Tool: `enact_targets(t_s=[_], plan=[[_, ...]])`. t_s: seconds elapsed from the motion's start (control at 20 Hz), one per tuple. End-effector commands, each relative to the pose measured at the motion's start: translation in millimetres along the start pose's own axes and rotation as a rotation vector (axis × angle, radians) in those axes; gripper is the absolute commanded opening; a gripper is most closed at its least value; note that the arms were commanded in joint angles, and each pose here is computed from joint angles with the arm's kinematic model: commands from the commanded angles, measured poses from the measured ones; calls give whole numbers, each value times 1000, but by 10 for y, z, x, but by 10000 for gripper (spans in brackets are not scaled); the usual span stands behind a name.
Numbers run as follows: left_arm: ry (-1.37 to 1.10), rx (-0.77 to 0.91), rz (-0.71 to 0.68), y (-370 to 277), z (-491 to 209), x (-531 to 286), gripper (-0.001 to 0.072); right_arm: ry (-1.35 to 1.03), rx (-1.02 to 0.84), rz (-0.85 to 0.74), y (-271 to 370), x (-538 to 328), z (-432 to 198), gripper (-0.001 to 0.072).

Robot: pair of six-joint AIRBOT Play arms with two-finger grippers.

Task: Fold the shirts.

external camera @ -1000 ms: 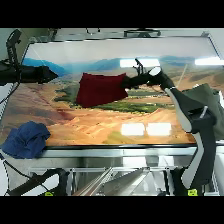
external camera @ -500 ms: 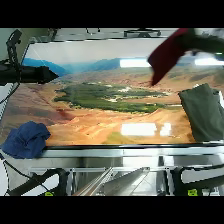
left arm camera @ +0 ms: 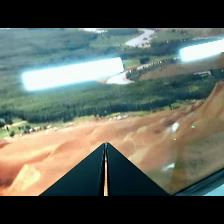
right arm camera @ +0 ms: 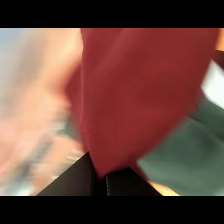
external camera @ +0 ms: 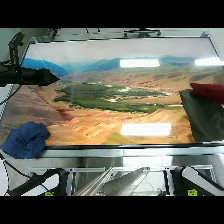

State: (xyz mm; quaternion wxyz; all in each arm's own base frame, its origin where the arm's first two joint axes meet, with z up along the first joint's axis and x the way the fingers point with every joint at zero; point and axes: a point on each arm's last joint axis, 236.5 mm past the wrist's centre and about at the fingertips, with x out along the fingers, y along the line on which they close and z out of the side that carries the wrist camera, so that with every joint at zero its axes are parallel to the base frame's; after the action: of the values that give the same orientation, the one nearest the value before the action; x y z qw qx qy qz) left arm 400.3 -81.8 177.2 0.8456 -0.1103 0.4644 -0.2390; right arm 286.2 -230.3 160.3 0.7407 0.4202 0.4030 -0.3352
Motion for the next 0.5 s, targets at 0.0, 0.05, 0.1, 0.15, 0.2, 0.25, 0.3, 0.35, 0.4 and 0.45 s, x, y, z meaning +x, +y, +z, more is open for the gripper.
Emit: enact_targets(t_s=[0.0, 0.05, 0.1, 0.15, 0.2, 0.25, 0.3, 0.35, 0.4, 0.45], plan=[[21, 4, -9, -40, -46, 13, 18, 41, 154, -221, -1042, 107, -476, 15], [23, 10, -13, -69, -49, 26, 18, 37, 135, -224, -1125, 199, -536, 16], [27, 19, -19, -108, -55, 43, 18, 34, 91, -225, -1178, 287, -566, 17], [33, 28, -25, -154, -64, 61, 18, 40, 57, -226, -1206, 354, -580, 17], [38, 37, -32, -199, -73, 80, 18, 50, 42, -223, -1203, 390, -593, 17], [42, 45, -38, -241, -81, 97, 18, 56, 43, -218, -1191, 403, -599, 17], [49, 56, -46, -294, -93, 118, 18, 58, 28, -218, -1191, 401, -600, 19], [53, 64, -52, -335, -103, 134, 18, 60, 0, -217, -1192, 395, -601, 105], [58, 73, -58, -378, -112, 153, 18, 71, -24, -225, -1211, 380, -625, 444], [63, 83, -66, -429, -125, 170, 18, 84, -74, -239, -1246, 359, -645, 715]])
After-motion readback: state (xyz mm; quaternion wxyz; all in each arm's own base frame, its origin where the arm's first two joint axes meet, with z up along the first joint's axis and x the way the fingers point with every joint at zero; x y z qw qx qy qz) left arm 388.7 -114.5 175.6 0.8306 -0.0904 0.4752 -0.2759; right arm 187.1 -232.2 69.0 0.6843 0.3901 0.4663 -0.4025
